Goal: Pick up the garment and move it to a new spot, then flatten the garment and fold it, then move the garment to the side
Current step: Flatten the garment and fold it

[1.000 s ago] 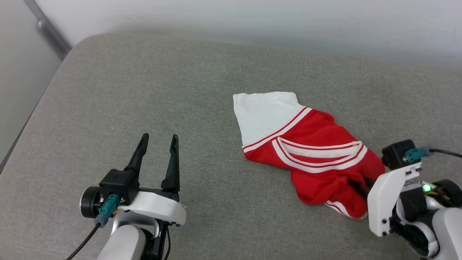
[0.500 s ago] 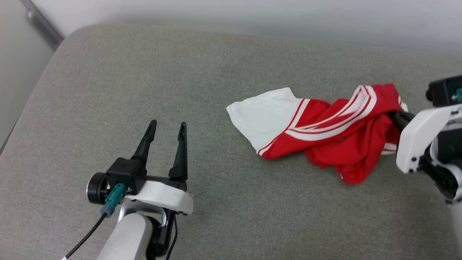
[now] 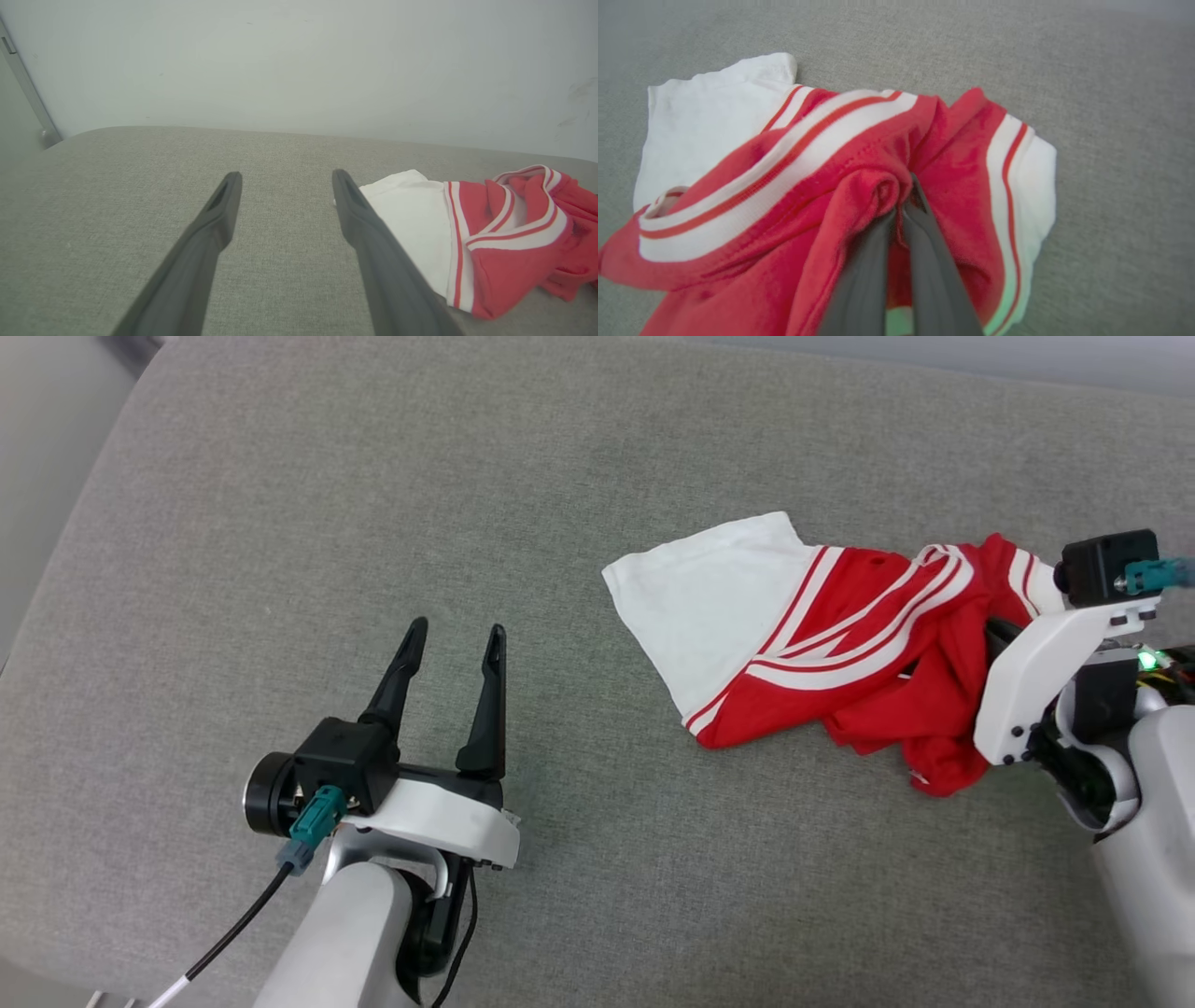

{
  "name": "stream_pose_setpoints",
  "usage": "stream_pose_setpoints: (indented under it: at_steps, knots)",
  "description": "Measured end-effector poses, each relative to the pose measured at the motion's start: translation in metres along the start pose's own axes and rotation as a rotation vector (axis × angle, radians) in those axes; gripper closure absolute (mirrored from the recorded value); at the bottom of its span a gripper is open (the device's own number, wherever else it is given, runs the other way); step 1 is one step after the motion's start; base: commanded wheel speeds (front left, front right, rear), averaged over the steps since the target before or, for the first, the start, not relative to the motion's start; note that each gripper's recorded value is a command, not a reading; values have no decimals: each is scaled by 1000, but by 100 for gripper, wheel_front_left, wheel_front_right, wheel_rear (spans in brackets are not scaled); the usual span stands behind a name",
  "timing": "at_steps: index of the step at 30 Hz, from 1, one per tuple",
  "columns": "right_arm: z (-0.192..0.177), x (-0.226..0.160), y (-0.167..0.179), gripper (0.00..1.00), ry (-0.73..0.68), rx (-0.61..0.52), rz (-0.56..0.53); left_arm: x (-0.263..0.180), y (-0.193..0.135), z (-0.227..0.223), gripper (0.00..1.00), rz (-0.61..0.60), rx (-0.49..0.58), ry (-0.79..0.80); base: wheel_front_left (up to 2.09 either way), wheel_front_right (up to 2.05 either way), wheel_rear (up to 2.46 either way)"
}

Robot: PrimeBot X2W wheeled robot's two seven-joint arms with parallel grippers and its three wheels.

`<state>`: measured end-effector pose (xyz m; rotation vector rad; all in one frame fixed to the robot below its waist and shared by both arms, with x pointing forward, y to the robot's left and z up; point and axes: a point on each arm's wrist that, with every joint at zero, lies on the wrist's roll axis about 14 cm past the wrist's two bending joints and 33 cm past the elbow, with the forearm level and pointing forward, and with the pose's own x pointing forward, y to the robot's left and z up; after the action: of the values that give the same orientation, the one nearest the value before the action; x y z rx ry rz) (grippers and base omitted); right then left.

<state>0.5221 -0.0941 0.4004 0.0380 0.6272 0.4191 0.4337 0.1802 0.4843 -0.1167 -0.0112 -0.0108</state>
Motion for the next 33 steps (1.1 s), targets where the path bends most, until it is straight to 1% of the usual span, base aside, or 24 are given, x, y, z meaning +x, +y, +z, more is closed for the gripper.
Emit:
stream_pose_setpoints:
  at_steps: [2, 5, 8, 10, 14, 20, 23, 28, 33]
  knots:
    - [1, -2, 3, 0, -33, 11, 8, 1, -1, 1, 0, -3, 5, -4, 0, 0, 0]
    - [17, -11, 4, 0, -136, 15, 10, 3, -2, 6, 0, -4, 2, -19, 0, 0, 0]
    - [33, -28, 3, 0, -246, 24, 1, 2, -2, 10, 0, -2, -1, -31, 0, 0, 0]
    - [36, -41, -1, 0, -294, 39, -14, 0, -5, 11, 0, -9, -6, -34, 0, 0, 0]
    - [33, -69, -16, 0, -324, 72, -62, -3, -14, 16, 0, -30, -14, -44, 0, 0, 0]
    - [9, -104, -58, 0, -218, 154, -171, -5, -29, 22, 0, -73, -21, -60, 0, 0, 0]
    - [-2, -112, -70, 0, -141, 179, -201, -5, -32, 23, 0, -84, -22, -63, 0, 0, 0]
    - [-9, -111, -76, 0, -37, 205, -206, -7, -33, 19, 0, -90, -22, -53, 0, 0, 0]
    - [0, -93, -74, 0, 40, 196, -181, -2, -33, 17, 0, -93, -22, -50, 0, 0, 0]
